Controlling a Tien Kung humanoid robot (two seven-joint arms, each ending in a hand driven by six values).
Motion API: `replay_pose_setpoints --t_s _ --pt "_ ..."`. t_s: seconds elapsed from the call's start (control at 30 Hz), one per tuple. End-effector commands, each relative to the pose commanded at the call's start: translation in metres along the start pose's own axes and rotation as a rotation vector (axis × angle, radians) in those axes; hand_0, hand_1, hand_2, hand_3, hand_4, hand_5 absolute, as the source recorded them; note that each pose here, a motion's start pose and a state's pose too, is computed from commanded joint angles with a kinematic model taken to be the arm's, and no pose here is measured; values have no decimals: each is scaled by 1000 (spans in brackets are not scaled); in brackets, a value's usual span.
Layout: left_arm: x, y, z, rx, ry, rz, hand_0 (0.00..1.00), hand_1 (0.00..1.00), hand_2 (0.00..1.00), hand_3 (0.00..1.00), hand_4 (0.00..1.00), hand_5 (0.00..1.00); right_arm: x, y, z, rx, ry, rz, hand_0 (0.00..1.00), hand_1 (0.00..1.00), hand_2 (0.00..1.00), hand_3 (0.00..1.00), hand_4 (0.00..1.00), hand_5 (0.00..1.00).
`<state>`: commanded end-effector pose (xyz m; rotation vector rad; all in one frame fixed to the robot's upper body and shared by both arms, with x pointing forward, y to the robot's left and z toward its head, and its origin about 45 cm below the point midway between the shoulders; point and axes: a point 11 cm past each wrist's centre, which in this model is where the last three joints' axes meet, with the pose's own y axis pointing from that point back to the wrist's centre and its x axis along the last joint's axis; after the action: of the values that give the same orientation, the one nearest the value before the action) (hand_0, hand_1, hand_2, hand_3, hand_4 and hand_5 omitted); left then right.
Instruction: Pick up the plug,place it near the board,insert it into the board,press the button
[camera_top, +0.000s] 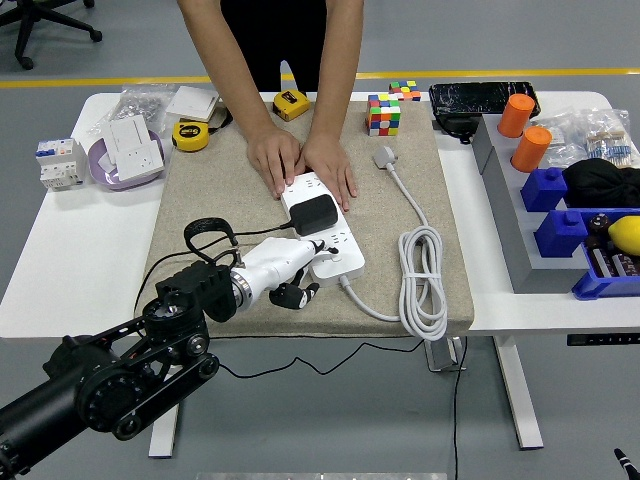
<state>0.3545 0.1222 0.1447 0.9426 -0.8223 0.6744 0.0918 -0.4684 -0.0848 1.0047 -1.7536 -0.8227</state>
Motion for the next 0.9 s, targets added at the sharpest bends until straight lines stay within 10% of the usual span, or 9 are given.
replay_pose_setpoints --t_s 0.9 --pt "-8 -4 -10 36 -14 -38 99 41 158 877 542 2 2 0 1 -1 4 3 755 742 722 775 998 971"
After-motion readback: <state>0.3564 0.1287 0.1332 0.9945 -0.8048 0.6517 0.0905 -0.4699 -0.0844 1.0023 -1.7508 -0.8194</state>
